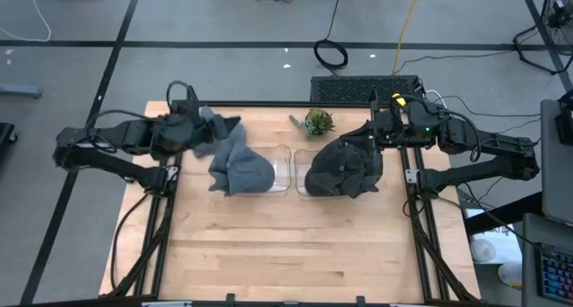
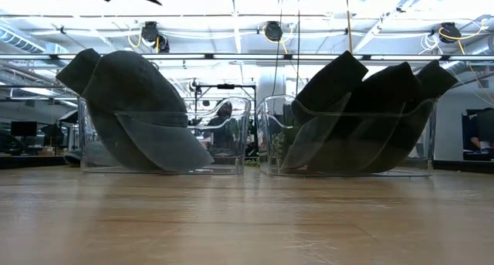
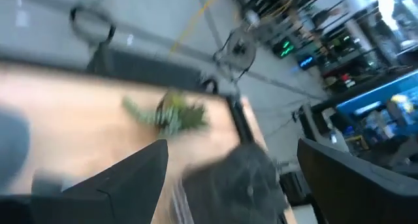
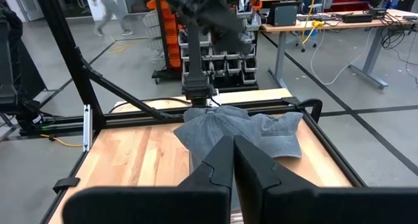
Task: Pick & Place hat
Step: Put the gray cap into the left transparent bin
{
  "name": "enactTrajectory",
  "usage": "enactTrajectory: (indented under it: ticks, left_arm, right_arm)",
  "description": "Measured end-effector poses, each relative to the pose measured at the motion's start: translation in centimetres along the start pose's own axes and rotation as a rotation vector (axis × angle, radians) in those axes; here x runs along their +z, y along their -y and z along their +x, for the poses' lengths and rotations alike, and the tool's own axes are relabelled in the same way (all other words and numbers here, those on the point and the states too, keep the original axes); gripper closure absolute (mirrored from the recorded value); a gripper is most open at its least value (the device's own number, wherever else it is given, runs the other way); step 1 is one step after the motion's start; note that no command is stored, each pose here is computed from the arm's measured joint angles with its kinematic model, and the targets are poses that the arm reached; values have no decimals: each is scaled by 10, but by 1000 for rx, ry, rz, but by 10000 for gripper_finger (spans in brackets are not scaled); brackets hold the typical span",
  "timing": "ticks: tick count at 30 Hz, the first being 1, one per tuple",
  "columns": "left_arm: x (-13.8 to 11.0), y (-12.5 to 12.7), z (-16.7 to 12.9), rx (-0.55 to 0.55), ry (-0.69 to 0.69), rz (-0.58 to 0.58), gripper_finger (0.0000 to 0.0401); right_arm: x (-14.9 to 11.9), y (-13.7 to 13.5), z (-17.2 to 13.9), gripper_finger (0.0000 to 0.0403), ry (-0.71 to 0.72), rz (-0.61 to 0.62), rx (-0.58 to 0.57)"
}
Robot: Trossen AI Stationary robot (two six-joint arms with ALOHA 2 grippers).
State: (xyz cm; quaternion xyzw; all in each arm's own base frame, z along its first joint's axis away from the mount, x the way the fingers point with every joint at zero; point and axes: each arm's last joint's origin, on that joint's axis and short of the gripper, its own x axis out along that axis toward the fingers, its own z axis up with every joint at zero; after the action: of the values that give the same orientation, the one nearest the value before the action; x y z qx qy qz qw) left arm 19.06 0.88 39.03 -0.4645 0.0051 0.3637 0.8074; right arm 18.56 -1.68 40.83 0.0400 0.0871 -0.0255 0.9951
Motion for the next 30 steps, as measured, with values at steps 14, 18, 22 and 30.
enactTrajectory:
  ticks: [14,18,22,30]
  left_arm:
    - [68,-3,3,12,214,361,52]
    - [84,-8,4,15,207,463,52]
    - [98,-13,4,22,173,551,52]
    - [120,-28,0,78,101,688,52]
  right_arm:
    - [0,0,0,403,0,0,-1]
    - [0,1,0,403,2,0,-33]
    - [-1,4,2,403,0,-1,-123]
    - [0,6,1,403,5,-8,-188]
